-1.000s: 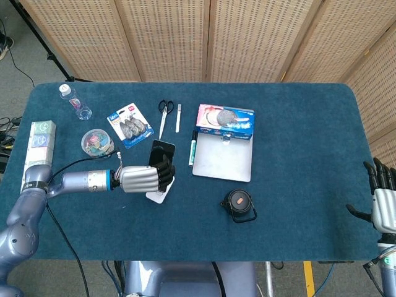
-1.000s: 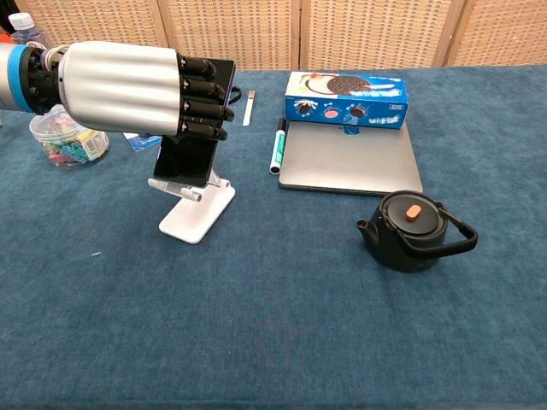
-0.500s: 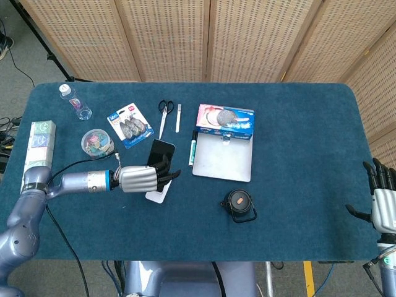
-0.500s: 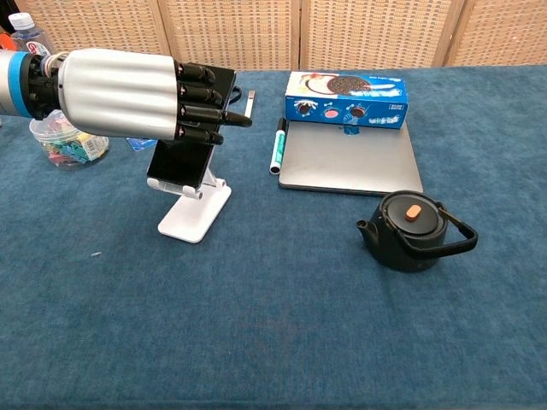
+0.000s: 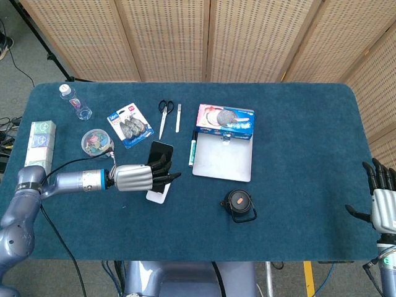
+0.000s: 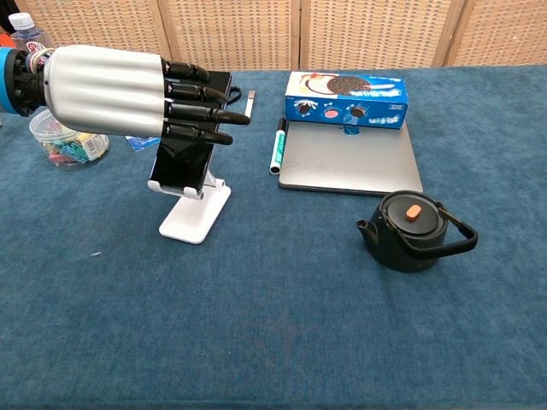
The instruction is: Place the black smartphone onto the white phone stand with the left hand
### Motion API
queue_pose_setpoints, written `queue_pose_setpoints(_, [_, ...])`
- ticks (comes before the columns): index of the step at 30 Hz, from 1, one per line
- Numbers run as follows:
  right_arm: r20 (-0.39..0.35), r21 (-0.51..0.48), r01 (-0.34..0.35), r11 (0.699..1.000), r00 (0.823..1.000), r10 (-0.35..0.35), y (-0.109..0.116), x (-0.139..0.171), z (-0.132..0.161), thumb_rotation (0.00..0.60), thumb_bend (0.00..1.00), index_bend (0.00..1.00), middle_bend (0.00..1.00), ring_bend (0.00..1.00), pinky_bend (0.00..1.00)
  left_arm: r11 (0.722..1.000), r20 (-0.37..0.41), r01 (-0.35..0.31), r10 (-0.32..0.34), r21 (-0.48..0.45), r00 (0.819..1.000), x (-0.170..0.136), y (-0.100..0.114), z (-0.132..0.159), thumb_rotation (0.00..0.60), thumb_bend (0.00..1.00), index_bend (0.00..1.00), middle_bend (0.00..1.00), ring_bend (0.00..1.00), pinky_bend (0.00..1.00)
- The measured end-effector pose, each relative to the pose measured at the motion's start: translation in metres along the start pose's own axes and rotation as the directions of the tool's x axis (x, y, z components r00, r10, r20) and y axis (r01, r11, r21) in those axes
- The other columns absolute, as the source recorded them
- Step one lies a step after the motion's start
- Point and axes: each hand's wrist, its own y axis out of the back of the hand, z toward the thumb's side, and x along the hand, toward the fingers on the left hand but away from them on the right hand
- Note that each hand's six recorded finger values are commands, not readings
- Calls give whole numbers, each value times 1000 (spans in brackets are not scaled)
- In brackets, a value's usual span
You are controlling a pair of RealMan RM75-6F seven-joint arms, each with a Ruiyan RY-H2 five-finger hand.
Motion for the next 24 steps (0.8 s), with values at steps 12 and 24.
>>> queue_pose_setpoints(12, [-16, -11, -9, 1000, 1000, 9, 0, 3, 5, 600, 0, 0, 0, 0, 0, 988, -166, -123, 106, -97, 980, -29, 28, -21, 600, 0, 0, 0, 7, 162])
queue_pose_setpoints(24, [-45, 6, -5, 1000, 999, 5, 3, 7, 12, 600, 0, 0, 0, 0, 0, 837, -617, -346, 13, -423, 787, -95, 74, -21, 600, 0, 0, 0, 0, 4])
